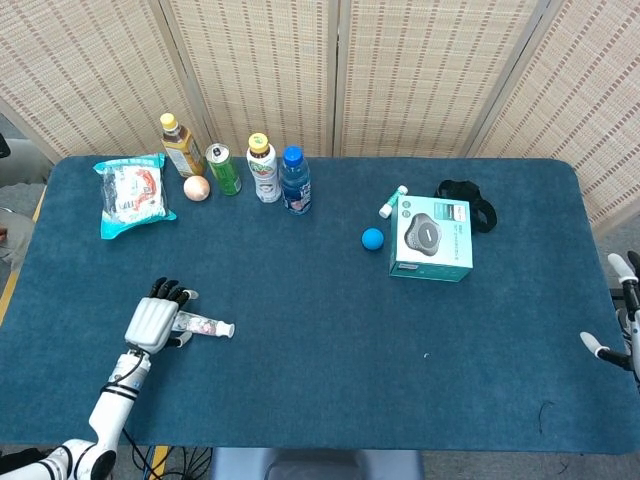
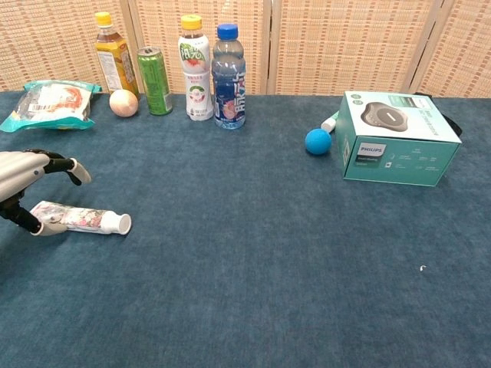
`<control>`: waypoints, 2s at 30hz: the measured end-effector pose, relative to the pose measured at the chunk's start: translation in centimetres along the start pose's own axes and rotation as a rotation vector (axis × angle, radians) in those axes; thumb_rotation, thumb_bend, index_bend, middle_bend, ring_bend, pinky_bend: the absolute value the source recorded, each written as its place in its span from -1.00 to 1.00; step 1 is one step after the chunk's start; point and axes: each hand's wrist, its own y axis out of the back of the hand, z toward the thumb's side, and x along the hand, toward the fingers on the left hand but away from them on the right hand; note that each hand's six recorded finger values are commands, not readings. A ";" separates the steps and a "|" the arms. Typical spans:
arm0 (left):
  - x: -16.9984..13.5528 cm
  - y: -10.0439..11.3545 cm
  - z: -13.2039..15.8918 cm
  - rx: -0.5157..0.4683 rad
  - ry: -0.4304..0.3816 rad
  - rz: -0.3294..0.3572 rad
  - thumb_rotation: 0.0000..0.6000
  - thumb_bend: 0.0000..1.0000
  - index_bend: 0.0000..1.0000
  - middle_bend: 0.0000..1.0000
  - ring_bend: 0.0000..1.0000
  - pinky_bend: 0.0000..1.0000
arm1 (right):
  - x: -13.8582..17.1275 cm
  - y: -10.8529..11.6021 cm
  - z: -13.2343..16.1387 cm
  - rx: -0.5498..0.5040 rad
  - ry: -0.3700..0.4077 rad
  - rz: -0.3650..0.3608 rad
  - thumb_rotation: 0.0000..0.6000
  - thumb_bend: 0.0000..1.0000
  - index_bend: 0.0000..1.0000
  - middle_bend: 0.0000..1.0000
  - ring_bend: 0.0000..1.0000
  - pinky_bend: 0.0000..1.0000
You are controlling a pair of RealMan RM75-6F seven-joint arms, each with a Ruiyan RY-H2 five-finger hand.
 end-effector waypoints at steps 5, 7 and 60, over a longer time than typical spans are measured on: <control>0.0 -0.1 0.2 0.010 -0.013 -0.009 1.00 -0.66 -0.32 -0.42 -0.74 -0.86 | 0.0 -0.1 -0.1 -0.004 -0.003 0.004 1.00 -0.90 -1.00 -0.99 -1.00 -0.92; 0.0 -0.3 0.3 0.014 -0.016 -0.016 1.00 -0.64 -0.32 -0.43 -0.74 -0.86 | 0.0 -0.1 -0.2 -0.004 -0.003 0.005 1.00 -0.90 -1.00 -0.99 -1.00 -0.92; 2.5 1.9 0.9 -0.164 -0.060 0.016 1.00 -0.35 0.24 0.21 -0.22 -0.58 | 0.0 0.1 0.4 -0.005 0.040 0.001 1.00 -0.89 -1.00 -0.91 -1.00 -0.92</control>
